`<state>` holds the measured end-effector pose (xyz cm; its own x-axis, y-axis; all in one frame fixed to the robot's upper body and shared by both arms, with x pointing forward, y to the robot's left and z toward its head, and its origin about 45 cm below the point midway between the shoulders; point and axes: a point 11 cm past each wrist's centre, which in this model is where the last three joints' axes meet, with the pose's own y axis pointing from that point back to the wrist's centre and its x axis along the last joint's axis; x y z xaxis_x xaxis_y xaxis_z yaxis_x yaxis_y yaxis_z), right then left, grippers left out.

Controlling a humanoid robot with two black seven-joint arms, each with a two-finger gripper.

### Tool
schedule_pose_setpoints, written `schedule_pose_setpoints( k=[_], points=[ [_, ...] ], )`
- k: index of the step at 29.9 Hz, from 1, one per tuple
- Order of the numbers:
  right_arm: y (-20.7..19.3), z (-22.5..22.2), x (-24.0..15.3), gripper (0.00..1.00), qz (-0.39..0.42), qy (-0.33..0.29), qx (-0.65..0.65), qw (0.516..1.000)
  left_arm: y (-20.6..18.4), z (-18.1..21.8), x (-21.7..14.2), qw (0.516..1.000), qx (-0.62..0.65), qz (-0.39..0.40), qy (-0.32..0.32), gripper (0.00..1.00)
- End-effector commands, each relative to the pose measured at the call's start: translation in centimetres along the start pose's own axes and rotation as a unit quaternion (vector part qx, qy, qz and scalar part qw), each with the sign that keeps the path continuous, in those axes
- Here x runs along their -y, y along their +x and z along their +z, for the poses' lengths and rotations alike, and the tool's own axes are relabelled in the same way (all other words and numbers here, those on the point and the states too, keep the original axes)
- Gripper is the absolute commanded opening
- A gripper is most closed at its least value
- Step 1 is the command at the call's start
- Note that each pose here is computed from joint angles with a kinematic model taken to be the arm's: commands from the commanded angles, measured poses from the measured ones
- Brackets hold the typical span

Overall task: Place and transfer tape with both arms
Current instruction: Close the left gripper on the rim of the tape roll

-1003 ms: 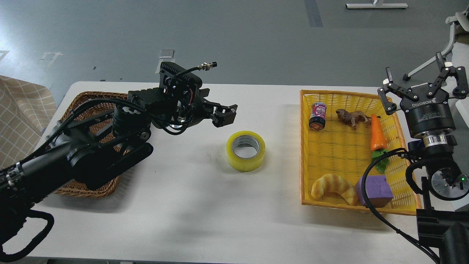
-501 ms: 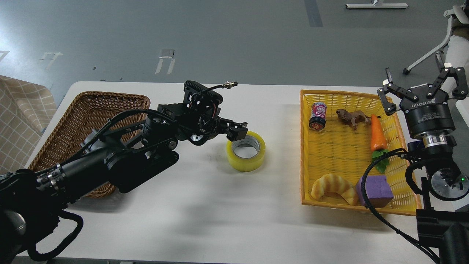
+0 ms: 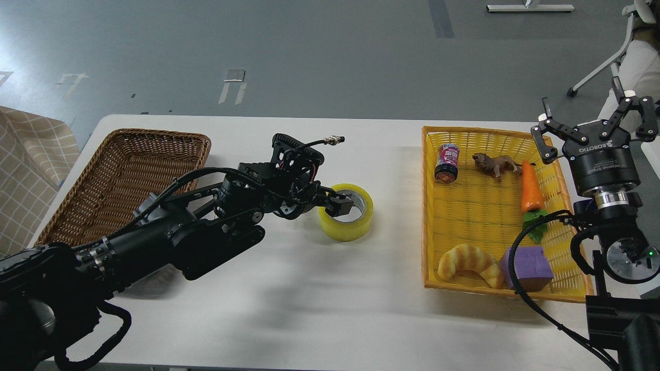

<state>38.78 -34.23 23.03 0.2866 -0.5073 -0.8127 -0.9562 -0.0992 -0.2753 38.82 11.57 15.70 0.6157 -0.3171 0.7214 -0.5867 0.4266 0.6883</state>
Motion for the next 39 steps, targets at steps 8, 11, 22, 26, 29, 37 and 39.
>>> schedule_pose_setpoints(
  k=[8, 11, 22, 26, 29, 37, 39],
  points=[
    [0.2, 0.0, -0.2, 1.00, 0.003, -0.001, 0.000, 1.000, -0.9, 0.5, 0.8, 1.000, -0.002, -0.014, 0.000, 0.88],
    [0.2, 0.0, -0.2, 1.00, 0.003, -0.001, 0.000, 1.000, -1.1, 0.4, 0.9, 1.000, -0.001, -0.018, 0.002, 0.85],
    [0.3, 0.1, -0.3, 1.00, 0.004, -0.001, 0.000, 1.000, -2.5, -0.2, 1.4, 0.999, 0.003, -0.039, 0.010, 0.43],
    [0.3, 0.1, -0.3, 1.00, 0.004, -0.001, 0.000, 1.000, -2.6, -0.3, 1.5, 0.999, 0.003, -0.041, 0.004, 0.05],
    [0.4, 0.1, -0.4, 1.00, 0.006, -0.002, 0.000, 1.000, -2.6, 0.3, 1.7, 0.999, 0.007, -0.042, -0.010, 0.00],
    [0.4, 0.1, -0.5, 1.00, 0.007, -0.002, 0.000, 1.000, 0.3, -0.2, 1.0, 0.999, 0.036, -0.019, -0.015, 0.00],
    [0.4, 0.1, -0.5, 1.00, 0.007, -0.002, 0.000, 1.000, 0.6, -0.6, 0.7, 0.999, 0.037, -0.016, -0.013, 0.00]
  ],
)
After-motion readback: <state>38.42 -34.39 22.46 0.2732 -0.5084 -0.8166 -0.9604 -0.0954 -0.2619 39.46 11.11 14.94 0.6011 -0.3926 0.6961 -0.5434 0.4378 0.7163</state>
